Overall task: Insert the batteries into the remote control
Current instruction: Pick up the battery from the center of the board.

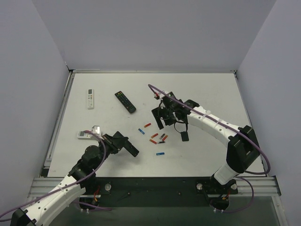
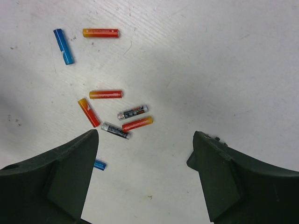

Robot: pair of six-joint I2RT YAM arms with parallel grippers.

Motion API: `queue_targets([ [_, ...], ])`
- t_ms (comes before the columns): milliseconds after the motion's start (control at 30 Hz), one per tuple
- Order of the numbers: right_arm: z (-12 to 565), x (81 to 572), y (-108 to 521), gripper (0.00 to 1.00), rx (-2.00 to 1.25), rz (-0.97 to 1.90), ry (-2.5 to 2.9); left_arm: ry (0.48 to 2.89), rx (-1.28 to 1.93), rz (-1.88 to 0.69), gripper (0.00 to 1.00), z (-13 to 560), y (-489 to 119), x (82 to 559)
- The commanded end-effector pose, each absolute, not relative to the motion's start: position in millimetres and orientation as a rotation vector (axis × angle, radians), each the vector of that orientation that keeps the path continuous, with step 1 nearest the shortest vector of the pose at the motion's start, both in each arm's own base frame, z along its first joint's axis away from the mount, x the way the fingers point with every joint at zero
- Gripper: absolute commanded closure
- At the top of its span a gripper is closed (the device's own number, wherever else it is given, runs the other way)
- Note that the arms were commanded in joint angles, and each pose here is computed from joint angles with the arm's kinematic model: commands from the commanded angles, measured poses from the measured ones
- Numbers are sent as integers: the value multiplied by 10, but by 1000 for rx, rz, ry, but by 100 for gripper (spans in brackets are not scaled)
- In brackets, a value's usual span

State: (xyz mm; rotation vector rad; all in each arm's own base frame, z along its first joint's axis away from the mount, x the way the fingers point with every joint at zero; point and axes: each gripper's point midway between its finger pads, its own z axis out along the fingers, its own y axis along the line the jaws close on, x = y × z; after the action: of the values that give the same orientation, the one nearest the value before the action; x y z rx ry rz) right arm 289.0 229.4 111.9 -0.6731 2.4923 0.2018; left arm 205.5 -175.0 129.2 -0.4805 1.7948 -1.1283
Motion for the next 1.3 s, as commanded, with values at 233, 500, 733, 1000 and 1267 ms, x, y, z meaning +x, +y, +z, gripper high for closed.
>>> queue_targets([
  [233, 911, 2968, 2583, 28, -663, 270, 2601, 1746, -471, -1127, 100, 1404, -1693, 2052],
  [500, 783, 2907, 2544, 33, -627, 241, 2630, 1761, -443, -1145, 100, 1402, -1745, 2031],
  [733, 708, 2778, 2575, 43, -739, 257, 2618, 1773, -433, -1161, 100, 1397, -1791, 2030],
  [1000, 672, 2666, 2693, 59, -836, 280, 2595, 1760, -432, -1185, 100, 1376, -1815, 2032],
  [1267, 603, 2482, 2923, 66, -961, 322, 2583, 1742, -421, -1197, 100, 1409, -1828, 2036],
])
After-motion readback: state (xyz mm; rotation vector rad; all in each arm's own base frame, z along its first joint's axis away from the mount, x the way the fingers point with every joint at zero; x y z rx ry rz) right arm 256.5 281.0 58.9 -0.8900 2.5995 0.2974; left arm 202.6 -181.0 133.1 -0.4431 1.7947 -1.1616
